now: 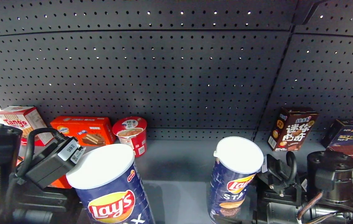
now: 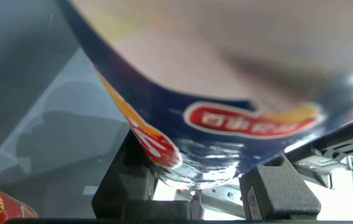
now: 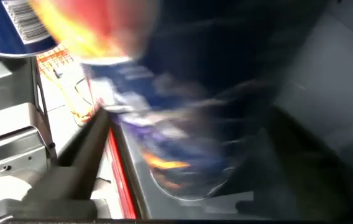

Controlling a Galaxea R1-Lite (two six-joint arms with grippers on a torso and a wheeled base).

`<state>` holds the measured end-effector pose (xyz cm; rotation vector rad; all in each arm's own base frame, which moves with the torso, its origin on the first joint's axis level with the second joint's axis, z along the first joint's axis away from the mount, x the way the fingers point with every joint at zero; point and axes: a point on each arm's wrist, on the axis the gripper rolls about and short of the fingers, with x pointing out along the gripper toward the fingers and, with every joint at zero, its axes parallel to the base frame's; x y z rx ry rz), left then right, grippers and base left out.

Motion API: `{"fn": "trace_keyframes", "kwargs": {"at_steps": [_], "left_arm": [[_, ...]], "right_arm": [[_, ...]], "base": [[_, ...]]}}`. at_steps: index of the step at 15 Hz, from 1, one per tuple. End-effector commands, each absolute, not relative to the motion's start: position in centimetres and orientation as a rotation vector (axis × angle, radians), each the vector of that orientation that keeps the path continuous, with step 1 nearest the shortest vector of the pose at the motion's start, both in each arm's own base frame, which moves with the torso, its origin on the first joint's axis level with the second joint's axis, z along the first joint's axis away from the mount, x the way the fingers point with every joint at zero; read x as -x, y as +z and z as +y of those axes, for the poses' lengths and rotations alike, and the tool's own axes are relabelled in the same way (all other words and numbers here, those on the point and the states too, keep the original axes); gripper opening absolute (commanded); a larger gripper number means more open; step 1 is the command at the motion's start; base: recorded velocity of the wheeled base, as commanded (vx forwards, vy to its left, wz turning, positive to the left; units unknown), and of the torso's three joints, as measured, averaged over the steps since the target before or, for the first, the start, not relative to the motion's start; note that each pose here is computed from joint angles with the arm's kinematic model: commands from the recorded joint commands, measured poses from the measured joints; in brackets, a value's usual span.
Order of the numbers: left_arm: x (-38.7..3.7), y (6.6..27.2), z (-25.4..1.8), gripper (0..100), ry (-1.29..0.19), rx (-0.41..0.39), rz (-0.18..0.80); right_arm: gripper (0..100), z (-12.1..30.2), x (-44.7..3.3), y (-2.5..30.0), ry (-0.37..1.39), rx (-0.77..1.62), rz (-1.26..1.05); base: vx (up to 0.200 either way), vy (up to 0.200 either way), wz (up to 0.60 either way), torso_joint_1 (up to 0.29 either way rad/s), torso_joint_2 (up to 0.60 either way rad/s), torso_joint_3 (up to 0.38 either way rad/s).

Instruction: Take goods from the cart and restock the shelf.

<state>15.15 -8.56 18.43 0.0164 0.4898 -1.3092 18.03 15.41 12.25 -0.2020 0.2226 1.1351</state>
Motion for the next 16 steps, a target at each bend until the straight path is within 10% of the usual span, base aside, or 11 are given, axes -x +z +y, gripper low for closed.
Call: {"fn": "trace_keyframes", "kwargs": {"at_steps": [1,16], "left_arm": [[-15.2,18.4,-8.6,0,-1.311,-0.018,0.49],[-15.1,18.3,-8.6,0,-1.312,-0.016,0.498]], "right_arm": [[100,15.3,-17.9,12.2,1.134,0.205,0.225],[100,14.1,-15.3,12.9,1.159,0.206,0.189]], "base": [[0.0,0.0,0.0,0.0,0.0,0.0],[0.0,0.0,0.0,0.0,0.0,0.0]]}}
